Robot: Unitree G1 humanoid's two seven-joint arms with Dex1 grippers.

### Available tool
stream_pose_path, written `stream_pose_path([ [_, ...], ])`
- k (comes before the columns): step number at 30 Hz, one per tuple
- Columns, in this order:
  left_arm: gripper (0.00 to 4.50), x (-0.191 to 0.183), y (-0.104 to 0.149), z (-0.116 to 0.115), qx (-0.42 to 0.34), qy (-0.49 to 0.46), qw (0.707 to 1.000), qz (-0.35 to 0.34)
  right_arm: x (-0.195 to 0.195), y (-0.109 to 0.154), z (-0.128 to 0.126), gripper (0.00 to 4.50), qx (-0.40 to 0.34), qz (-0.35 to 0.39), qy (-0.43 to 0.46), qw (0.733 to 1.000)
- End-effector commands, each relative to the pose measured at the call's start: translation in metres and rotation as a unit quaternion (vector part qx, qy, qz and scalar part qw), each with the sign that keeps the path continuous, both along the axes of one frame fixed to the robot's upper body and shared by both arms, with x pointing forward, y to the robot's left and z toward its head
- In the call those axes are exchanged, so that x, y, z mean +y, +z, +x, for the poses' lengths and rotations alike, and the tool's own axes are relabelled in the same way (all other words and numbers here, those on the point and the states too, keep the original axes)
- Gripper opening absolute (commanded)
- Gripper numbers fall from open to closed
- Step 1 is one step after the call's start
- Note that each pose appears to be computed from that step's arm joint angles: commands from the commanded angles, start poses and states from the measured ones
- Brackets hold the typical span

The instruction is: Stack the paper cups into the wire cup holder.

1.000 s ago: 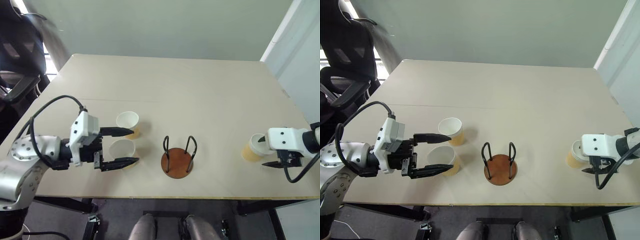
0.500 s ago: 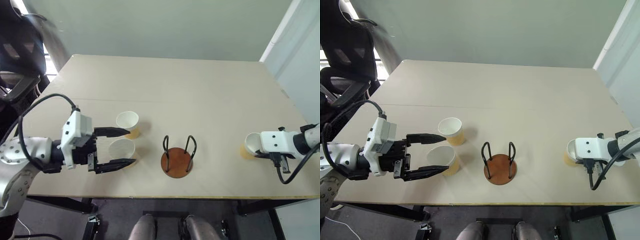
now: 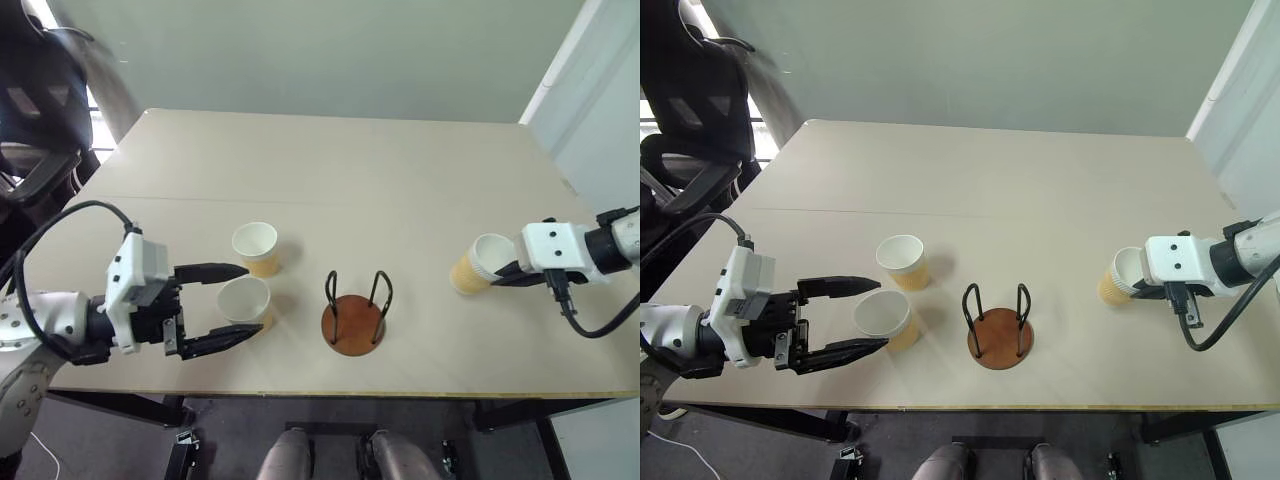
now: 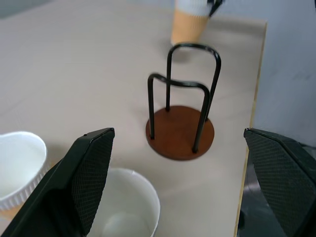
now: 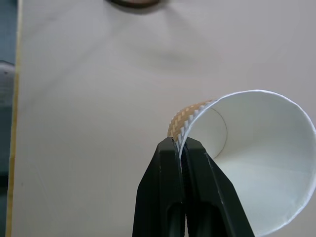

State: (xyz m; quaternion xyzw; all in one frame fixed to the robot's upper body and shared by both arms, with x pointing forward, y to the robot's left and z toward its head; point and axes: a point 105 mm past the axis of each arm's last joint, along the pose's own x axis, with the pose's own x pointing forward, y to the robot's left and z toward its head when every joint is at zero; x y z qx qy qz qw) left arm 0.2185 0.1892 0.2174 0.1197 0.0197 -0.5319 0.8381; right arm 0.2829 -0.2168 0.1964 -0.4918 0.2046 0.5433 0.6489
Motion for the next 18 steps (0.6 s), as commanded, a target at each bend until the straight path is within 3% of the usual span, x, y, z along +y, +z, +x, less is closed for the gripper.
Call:
stream_pose_path([
  [1, 4.5, -0.001, 0.019, -0.008, -0.034, -0.002, 0.999, -0.034, 0.002, 0.007, 0.002, 0.03, -0.013, -0.001, 0.006, 1.0],
  [10, 4.5, 0.002, 0.006, -0.017, -0.003, -0.002, 1.0, -0.027, 0.02, 0.031, 0.0, 0.03, -0.021, 0.039, 0.051, 0.998],
  [18, 4.5, 0.002, -0.011, -0.02, 0.001, 0.011, 0.999, -0.04, 0.056, 0.073, -0.013, 0.03, -0.032, 0.119, 0.128, 0.984],
])
